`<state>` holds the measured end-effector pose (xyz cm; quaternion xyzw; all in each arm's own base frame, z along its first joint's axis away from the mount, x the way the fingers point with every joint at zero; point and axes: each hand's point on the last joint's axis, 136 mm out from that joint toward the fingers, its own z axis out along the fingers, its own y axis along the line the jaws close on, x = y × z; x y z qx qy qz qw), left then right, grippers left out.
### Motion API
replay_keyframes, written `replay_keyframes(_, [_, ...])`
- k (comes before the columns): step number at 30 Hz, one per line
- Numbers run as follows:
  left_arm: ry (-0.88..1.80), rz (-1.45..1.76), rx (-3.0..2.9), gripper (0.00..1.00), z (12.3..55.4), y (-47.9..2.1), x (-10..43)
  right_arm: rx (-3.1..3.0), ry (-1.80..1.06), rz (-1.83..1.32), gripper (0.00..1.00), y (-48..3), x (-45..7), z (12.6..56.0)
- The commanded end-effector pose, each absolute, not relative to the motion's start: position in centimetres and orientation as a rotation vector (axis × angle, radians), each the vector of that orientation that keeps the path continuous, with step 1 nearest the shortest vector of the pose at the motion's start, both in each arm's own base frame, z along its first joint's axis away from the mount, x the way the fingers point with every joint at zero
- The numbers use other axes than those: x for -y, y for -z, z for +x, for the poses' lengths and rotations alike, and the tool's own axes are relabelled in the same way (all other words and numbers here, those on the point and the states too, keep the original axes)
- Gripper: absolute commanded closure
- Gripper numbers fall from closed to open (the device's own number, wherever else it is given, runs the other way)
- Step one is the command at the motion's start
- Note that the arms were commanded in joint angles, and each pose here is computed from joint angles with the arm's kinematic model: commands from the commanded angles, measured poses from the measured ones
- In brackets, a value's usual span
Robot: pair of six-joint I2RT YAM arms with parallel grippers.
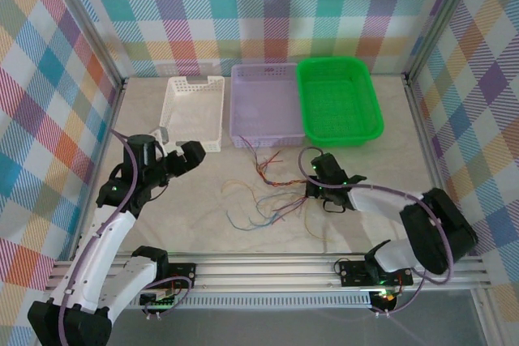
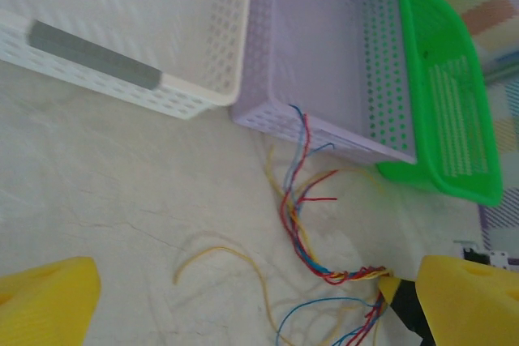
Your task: Untangle the cables
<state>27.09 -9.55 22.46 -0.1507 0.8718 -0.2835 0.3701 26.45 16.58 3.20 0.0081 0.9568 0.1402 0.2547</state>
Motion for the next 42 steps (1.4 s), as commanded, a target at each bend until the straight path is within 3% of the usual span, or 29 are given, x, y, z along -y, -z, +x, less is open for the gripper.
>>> replay_keyframes(1, [0.900, -0.343, -2.189, 0.01, 26.2, -24.4, 11.9, -2.553, -0.505, -0.121, 1.00, -5.7, -18.0, 25.4])
replay_keyframes(12, [1.227, -0.241, -2.167, 0.01, 23.1, -23.7, 19.1, -2.397, -0.650, -0.267, 1.00, -11.2, -20.2, 25.8])
replay_keyframes(20, [1.081, -0.052, -2.306, 0.01, 22.1, -19.7, 22.0, -2.351, -0.774, -0.359, 1.00, -13.9, -22.3, 25.7])
replay_keyframes(28, [0.710, 0.089, -2.433, 0.02, 23.0, -16.5, 20.2, -2.357, -0.855, -0.486, 1.00, -15.5, -23.6, 24.6])
replay_keyframes(42, [0.884, 0.401, -2.413, 0.03, 22.0, -14.6, 26.7, -2.336, -0.941, -0.573, 1.00, -17.0, -24.6, 23.6])
